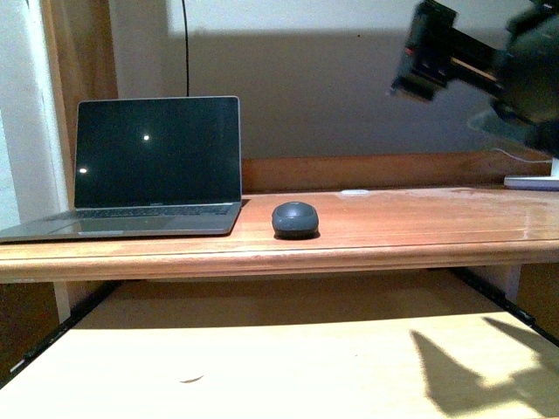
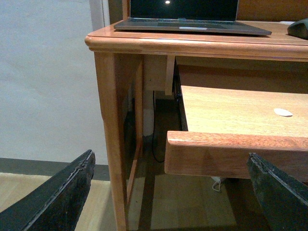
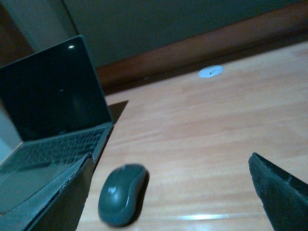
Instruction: Place mouse
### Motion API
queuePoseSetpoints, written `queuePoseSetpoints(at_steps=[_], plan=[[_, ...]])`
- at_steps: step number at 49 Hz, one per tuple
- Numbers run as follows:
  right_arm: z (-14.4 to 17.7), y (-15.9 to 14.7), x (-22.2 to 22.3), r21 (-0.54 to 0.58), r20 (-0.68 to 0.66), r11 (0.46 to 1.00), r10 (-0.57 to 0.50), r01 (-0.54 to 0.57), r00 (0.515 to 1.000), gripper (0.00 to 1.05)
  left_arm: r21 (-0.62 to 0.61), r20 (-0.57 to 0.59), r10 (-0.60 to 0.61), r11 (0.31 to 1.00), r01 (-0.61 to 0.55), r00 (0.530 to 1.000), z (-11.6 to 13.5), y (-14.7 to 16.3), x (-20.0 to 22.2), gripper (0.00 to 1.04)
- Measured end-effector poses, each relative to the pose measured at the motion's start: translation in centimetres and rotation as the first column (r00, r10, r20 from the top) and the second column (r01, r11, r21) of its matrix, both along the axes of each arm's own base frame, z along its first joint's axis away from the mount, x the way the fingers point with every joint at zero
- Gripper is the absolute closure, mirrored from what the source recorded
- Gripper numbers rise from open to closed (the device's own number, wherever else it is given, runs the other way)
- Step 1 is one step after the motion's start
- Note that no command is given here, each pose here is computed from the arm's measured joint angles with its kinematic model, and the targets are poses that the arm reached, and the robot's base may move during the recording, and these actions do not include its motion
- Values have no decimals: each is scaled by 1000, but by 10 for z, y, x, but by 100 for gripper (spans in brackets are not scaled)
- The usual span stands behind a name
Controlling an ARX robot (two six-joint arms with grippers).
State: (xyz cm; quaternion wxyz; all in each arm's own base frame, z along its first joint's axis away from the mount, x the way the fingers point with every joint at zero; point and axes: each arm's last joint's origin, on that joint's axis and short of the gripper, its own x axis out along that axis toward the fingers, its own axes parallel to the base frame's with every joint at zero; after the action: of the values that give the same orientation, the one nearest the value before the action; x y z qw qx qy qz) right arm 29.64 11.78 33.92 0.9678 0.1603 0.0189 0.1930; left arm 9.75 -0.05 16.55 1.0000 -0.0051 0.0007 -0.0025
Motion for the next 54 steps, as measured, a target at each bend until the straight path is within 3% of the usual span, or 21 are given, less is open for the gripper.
queuePoseSetpoints(at_steps=[12,21,33,54], plan=[[-70,-59,-71,-48,-73,992,116,-120,991,7,0,0,0,1000,0,1000,0,0,0,8],[-115,-77,-113,-88,-154,972,202,-217,967,7,0,0,0,1000,0,1000,0,0,0,8],[-161,-74,-137,-156,-263,942,249,-296,932,7,0,0,0,1000,0,1000,0,0,0,8],[-173,-41,-107,-217,-254,937,216,-273,943,7,0,0,0,1000,0,1000,0,0,0,8]])
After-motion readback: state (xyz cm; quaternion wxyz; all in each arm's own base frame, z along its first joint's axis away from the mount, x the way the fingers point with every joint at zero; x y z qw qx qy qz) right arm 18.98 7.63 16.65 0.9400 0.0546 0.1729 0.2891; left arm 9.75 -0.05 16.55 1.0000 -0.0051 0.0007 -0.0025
